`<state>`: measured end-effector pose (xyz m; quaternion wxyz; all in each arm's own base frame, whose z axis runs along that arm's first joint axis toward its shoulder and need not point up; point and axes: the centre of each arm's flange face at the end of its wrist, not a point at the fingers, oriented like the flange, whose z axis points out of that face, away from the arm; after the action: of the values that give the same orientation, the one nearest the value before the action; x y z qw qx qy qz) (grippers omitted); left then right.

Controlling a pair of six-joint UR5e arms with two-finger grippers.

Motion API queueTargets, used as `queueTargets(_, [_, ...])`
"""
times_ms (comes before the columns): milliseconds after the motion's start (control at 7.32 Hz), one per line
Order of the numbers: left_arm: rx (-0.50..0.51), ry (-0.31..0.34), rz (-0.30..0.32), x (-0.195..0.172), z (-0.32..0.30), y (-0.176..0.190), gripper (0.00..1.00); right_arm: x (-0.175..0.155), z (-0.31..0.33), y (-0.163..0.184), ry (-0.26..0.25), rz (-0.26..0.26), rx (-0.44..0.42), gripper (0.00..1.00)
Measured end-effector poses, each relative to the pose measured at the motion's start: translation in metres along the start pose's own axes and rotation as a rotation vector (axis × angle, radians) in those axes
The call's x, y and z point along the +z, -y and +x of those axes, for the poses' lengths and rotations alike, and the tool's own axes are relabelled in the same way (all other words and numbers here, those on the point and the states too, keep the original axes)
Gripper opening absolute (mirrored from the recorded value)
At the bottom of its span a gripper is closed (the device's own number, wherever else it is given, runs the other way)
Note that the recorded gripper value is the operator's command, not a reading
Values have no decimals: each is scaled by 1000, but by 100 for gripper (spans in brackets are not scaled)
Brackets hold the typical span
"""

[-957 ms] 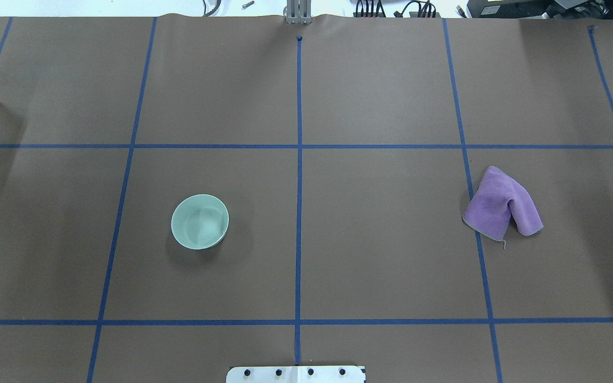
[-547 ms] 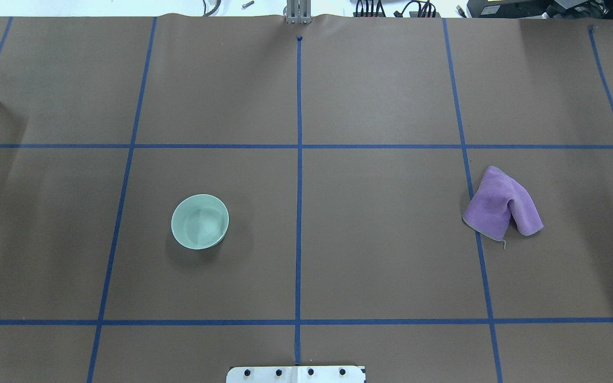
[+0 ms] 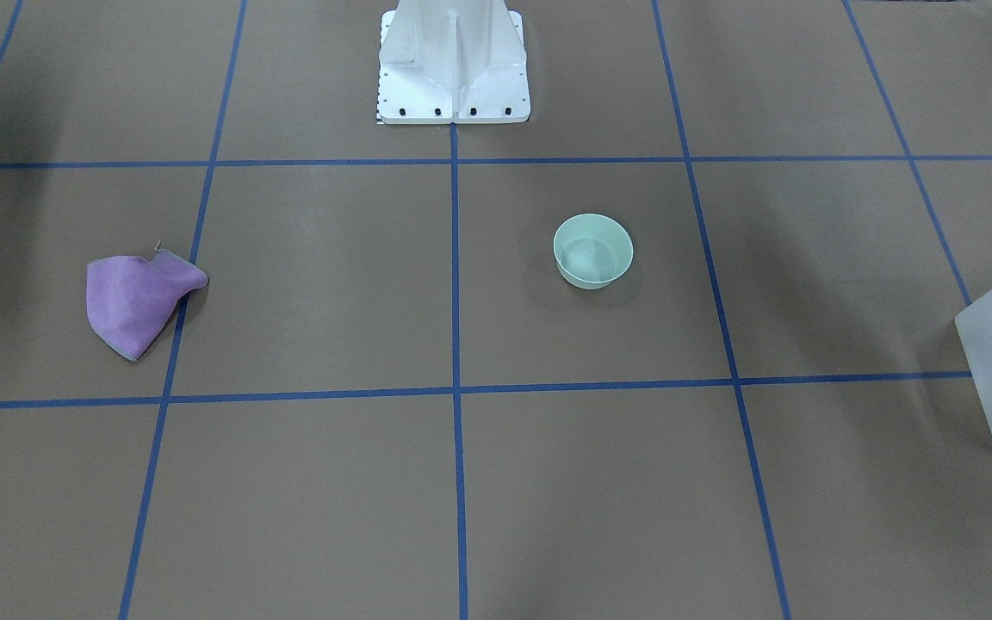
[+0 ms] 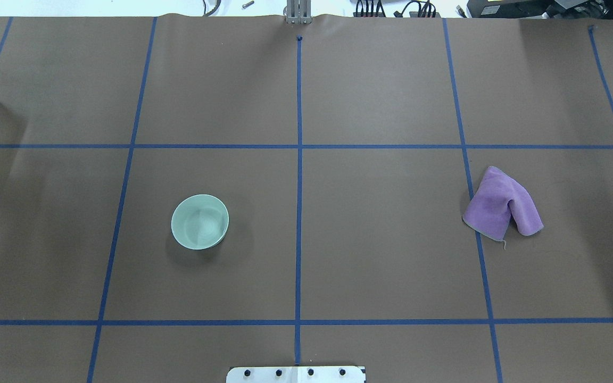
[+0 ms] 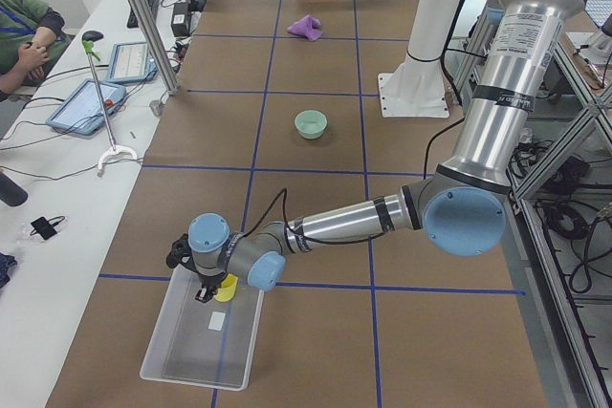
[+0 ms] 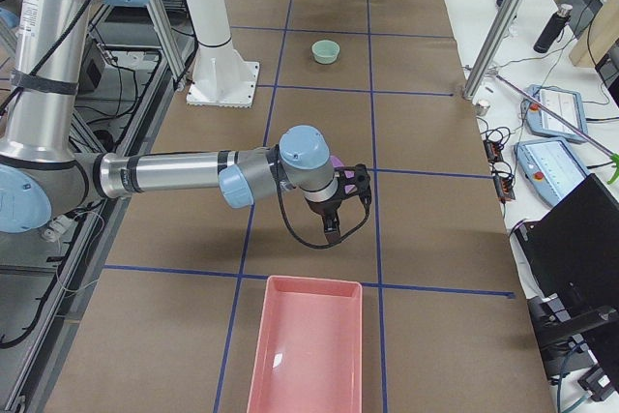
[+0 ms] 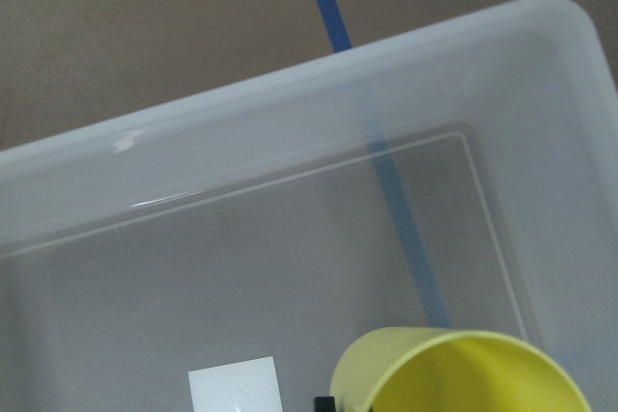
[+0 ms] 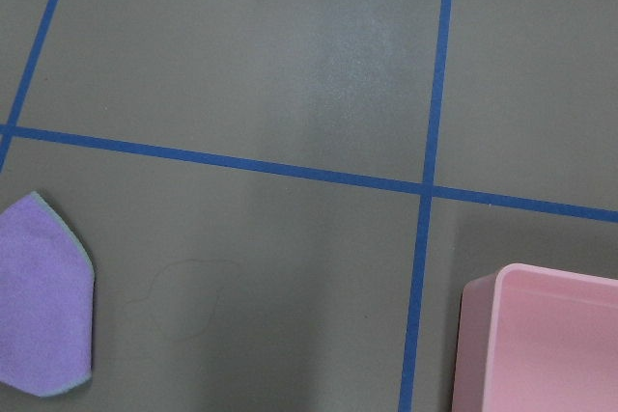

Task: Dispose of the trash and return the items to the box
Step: 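Lower the yellow cup into the clear bin and release it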

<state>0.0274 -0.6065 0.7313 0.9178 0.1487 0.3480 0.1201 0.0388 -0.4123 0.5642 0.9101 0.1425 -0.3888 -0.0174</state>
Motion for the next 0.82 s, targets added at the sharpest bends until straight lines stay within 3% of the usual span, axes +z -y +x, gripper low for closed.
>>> queueTargets(273, [3,-3,40,-28,-3,5,99,0,0,0,0,1,0,100])
queueTargets(547, [-57,-23,78,-101,1,26,99,0,-1,0,1,1,2,100])
queueTargets(820, [-133,-57,91,-170,56,32,99,0,-1,0,3,0,3,100])
